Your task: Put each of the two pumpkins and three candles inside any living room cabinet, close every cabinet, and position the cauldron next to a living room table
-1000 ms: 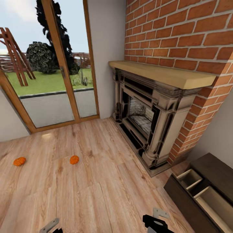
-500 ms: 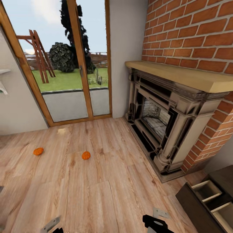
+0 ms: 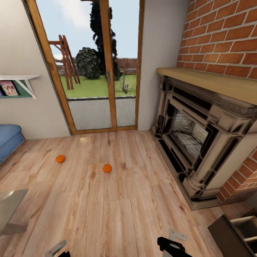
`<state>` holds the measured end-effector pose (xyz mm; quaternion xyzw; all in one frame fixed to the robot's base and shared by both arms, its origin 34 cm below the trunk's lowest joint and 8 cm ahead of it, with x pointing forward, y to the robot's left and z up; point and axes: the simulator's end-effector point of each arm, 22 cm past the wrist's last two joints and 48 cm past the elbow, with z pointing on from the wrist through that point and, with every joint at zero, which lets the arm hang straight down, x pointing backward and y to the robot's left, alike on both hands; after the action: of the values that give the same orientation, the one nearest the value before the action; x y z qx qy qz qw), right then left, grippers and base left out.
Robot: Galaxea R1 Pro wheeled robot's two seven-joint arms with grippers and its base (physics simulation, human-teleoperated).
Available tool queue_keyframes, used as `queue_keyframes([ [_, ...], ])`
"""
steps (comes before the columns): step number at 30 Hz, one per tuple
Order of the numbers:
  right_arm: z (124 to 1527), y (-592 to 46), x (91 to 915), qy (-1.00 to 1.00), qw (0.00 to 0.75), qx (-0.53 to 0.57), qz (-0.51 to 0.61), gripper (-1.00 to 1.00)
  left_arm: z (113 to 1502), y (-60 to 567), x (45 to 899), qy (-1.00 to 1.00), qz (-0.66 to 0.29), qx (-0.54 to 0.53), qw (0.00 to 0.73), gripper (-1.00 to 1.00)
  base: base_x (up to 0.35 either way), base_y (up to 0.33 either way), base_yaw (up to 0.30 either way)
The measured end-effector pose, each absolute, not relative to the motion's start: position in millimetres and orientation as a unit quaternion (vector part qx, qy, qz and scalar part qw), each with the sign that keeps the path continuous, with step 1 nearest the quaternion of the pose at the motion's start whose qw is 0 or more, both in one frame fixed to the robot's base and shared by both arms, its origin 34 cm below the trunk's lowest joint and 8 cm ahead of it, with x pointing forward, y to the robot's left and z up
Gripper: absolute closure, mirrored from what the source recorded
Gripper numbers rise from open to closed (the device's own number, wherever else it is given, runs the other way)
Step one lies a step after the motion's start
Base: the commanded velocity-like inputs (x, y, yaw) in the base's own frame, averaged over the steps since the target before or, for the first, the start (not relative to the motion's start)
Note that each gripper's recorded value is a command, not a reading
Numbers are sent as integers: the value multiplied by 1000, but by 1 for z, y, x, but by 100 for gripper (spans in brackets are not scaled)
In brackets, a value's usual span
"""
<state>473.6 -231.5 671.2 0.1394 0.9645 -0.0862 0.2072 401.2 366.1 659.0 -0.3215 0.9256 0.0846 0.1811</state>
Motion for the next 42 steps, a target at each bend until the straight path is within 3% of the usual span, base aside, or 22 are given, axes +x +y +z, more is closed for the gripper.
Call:
queue_keyframes([
  [13, 671, -232, 474, 964, 207, 139, -87, -100, 658, 364, 399, 932, 88, -303, 180, -100, 13, 4, 290],
  [24, 672, -233, 474, 964, 209, 139, -87, -100, 662, 361, 410, 950, 101, -214, 201, -100, 268, 36, 290],
  [32, 673, -236, 476, 962, 215, 142, -88, -100, 667, 355, 425, 958, 107, -140, 227, -100, 268, -198, 290],
  [42, 674, -229, 482, 961, 226, 142, -73, -100, 670, 356, 431, 954, 110, -135, 244, -100, 249, -257, 290],
])
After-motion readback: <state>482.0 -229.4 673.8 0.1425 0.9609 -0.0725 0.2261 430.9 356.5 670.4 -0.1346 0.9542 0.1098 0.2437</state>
